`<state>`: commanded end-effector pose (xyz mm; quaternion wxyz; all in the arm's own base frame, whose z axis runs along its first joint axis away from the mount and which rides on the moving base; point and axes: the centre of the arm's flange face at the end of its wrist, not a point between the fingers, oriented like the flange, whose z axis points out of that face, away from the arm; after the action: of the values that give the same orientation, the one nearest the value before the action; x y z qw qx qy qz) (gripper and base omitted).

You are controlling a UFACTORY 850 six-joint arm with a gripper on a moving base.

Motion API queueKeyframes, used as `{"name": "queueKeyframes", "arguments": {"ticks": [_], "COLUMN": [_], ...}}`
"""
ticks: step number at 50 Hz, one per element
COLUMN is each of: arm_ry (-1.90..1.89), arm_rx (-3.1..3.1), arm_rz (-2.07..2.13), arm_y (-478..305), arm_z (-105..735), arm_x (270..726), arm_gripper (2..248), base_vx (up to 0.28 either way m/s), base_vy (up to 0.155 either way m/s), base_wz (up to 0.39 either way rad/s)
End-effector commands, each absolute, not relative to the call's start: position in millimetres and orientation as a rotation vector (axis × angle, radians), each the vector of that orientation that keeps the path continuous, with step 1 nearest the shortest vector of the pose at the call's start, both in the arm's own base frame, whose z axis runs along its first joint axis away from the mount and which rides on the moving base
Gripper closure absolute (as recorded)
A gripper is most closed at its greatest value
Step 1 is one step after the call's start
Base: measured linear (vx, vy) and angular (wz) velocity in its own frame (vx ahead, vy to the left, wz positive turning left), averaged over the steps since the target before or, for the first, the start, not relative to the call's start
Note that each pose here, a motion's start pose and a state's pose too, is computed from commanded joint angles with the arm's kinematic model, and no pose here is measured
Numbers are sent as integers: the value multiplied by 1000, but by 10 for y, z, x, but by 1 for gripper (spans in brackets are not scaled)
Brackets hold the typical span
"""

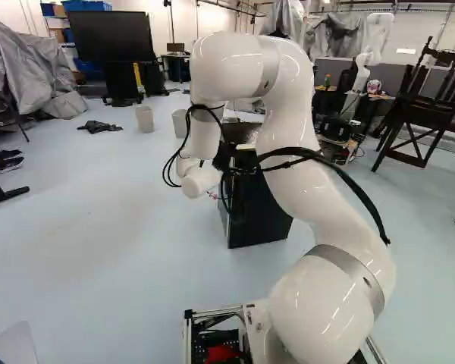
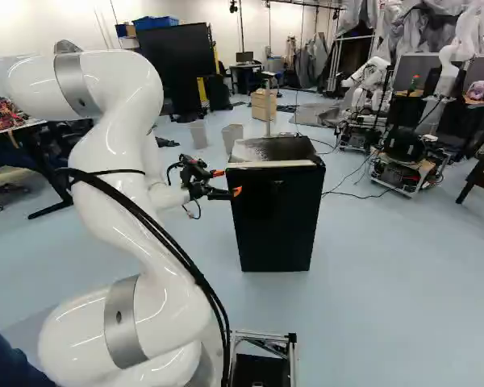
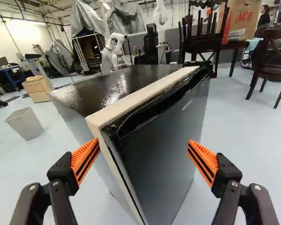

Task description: Grab a drink from the fridge

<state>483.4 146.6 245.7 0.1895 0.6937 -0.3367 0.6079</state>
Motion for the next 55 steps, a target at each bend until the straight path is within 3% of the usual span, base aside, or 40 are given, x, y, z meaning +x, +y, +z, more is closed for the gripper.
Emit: {"name": "queueKeyframes", "arguments": {"ticks": [55], "arm_ry": [-984], "arm_rx": [1927], "arm_rz": [1686], "arm_y": [1399], "arm_z": [2447], "arm_x": [4867], "arm_gripper": [3], "base_vx": [0], "base_vy": [0], "base_wz": [0]}}
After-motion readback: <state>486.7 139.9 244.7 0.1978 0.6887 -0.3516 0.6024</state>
